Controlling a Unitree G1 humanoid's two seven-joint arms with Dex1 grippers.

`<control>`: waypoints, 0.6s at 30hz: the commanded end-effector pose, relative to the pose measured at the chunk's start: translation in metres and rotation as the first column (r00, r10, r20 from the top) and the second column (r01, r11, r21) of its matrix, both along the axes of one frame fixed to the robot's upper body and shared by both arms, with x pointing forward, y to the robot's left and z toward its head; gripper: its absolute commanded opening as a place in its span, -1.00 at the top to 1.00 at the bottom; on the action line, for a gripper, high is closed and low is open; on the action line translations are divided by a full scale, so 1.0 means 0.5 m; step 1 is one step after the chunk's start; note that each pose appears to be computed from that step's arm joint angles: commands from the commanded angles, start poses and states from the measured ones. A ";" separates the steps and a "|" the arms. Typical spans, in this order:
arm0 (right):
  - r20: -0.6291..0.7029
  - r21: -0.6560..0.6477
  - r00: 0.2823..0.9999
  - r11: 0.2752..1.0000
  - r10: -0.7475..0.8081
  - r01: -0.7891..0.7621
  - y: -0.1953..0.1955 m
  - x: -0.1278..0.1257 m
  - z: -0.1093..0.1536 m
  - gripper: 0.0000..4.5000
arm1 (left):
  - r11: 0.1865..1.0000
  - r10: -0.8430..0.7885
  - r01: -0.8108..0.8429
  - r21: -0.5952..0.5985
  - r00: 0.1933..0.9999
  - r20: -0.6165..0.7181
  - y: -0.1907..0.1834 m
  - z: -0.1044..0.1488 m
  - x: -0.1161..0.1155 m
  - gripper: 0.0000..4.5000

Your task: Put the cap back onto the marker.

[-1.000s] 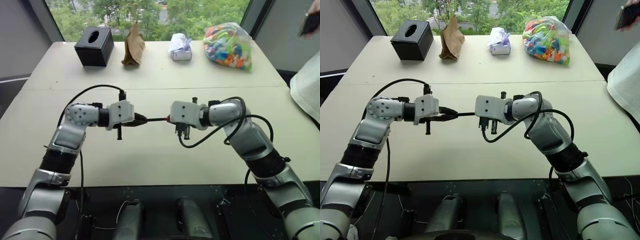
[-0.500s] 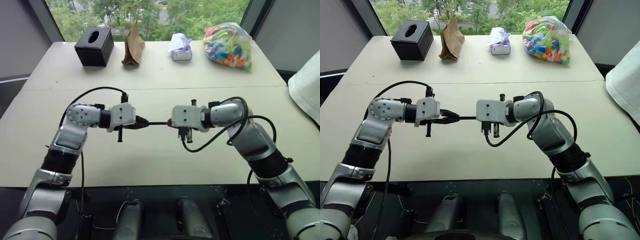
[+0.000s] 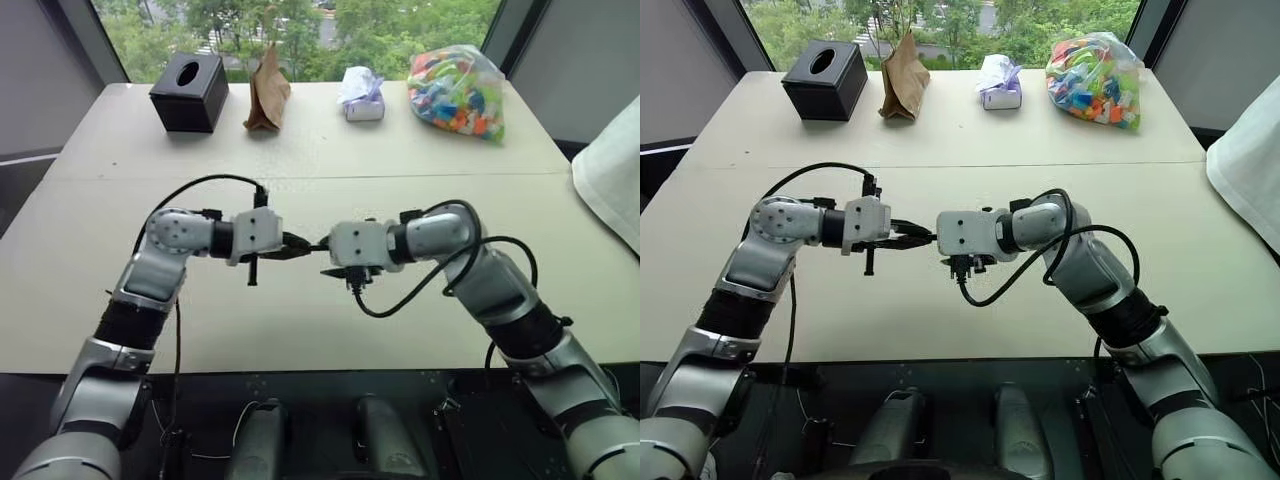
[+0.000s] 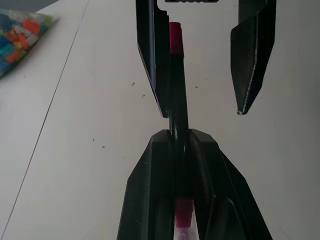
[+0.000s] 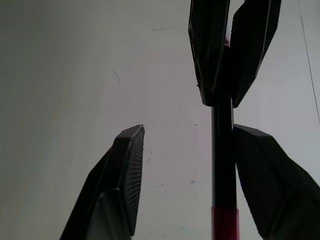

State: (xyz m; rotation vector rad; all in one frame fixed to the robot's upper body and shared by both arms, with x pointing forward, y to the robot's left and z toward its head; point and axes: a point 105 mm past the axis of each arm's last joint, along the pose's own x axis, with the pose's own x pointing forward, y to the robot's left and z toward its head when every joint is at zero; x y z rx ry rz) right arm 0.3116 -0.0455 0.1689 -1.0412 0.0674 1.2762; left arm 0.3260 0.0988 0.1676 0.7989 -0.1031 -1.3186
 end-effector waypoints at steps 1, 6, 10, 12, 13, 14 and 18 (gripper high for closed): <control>0.045 0.021 0.998 0.999 -0.032 0.031 -0.022 0.009 0.029 -0.98 | 0.998 0.058 -0.058 -0.010 0.998 0.006 0.030 0.006 -0.007 1.00; 0.037 0.076 0.991 0.990 -0.125 0.122 -0.068 0.018 0.044 -0.98 | 0.976 0.216 -0.216 0.008 0.976 -0.024 0.092 -0.014 -0.015 1.00; -0.003 0.190 0.981 0.963 -0.195 0.192 -0.086 0.016 0.055 -0.98 | 0.898 0.434 -0.437 -0.051 0.899 -0.061 0.145 -0.012 -0.007 1.00; -0.024 0.244 0.977 0.946 -0.212 0.212 -0.089 0.010 0.061 -0.98 | 0.809 0.555 -0.573 -0.132 0.819 -0.147 0.172 -0.003 -0.008 1.00; -0.033 0.264 0.975 0.939 -0.219 0.219 -0.091 0.008 0.064 -0.98 | 0.754 0.611 -0.638 -0.157 0.769 -0.188 0.186 0.000 -0.009 1.00; -0.038 0.277 0.974 0.934 -0.223 0.225 -0.091 0.006 0.065 -0.98 | 0.714 0.646 -0.680 -0.168 0.732 -0.216 0.196 0.001 -0.011 1.00; -0.073 0.331 0.974 0.916 -0.213 0.225 -0.085 -0.005 0.073 -0.98 | 0.553 0.744 -0.812 -0.186 0.582 -0.329 0.224 -0.010 -0.023 1.00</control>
